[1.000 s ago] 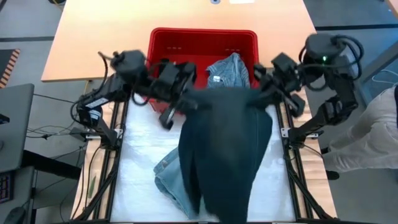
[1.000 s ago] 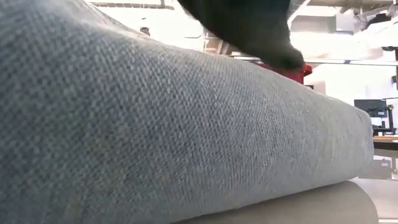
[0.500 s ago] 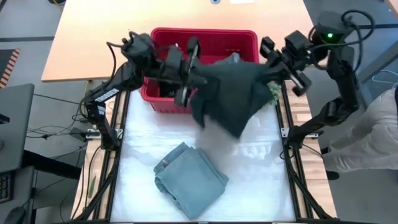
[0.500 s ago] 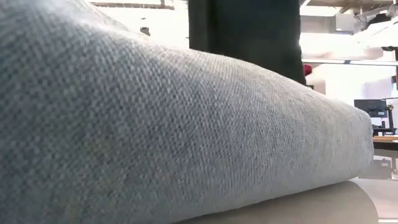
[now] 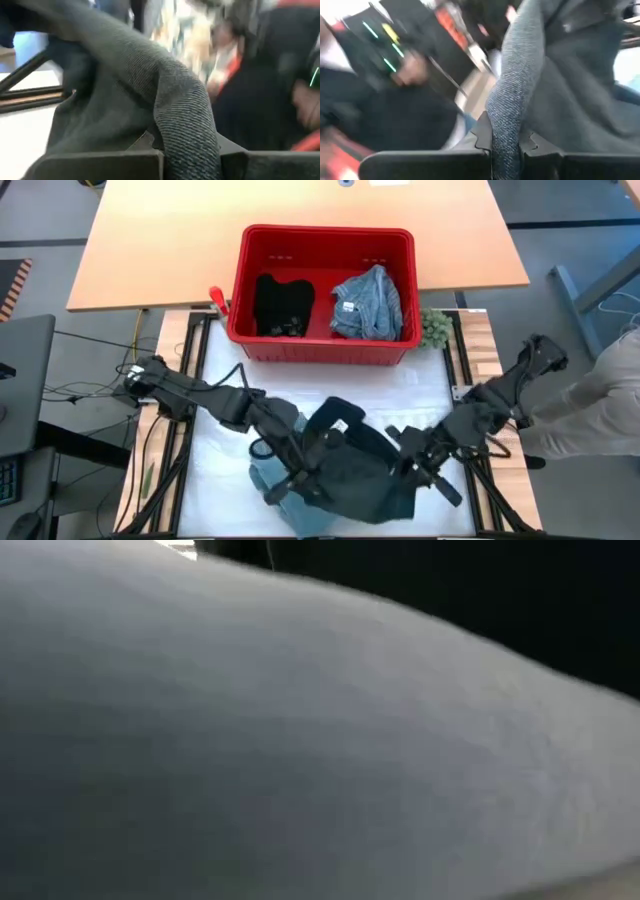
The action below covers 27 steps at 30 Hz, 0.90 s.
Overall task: Fold Laundry from Bin
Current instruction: Fold the dark blue pants
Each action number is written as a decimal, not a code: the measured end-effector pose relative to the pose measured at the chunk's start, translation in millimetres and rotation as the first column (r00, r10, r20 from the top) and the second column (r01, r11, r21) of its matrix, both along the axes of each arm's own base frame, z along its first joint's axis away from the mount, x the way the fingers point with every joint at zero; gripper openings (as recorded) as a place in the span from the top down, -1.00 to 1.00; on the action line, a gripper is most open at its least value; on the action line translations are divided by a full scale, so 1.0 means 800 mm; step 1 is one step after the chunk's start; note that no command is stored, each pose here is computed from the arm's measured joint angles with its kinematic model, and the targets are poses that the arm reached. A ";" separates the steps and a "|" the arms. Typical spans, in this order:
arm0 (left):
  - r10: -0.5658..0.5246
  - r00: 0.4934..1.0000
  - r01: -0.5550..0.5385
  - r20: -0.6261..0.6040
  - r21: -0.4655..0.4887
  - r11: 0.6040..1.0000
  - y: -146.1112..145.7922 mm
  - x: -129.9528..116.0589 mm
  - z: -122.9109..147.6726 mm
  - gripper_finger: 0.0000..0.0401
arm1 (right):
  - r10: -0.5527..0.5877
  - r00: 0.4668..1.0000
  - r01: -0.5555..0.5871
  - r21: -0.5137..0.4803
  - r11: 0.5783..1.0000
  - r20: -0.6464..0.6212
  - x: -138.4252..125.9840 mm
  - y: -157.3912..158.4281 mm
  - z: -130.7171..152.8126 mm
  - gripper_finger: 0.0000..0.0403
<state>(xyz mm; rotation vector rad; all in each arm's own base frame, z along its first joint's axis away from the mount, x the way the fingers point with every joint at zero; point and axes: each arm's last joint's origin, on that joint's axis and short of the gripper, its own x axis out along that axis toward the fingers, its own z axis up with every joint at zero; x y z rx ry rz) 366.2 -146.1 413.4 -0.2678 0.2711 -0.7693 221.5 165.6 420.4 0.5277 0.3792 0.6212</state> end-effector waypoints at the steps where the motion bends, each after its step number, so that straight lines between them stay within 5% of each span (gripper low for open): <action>1: 0.008 1.000 -0.009 -0.008 -0.075 0.997 0.002 -0.002 -0.005 0.93 | -0.016 1.000 0.015 0.069 0.997 0.011 -0.002 0.004 -0.006 0.78; 5: 0.054 0.991 -0.088 -0.122 -0.293 0.952 0.013 -0.014 -0.037 0.93 | -0.083 0.996 0.086 0.216 0.973 -0.020 0.004 0.014 -0.039 0.78; 11: 0.184 0.929 -0.293 -0.321 -0.336 0.895 0.057 -0.011 -0.117 0.93 | -0.252 0.943 0.299 0.221 0.928 -0.218 -0.002 0.013 -0.087 0.78; 20: 0.275 0.883 -0.380 -0.380 -0.235 0.895 0.142 0.009 -0.178 0.92 | -0.448 0.739 0.564 0.098 0.820 -0.503 -0.035 -0.034 -0.168 0.78; 27: 0.319 0.850 -0.425 -0.420 -0.188 0.886 0.175 0.026 -0.215 0.70 | -0.475 0.615 0.634 0.036 0.773 -0.630 -0.057 -0.045 -0.235 0.78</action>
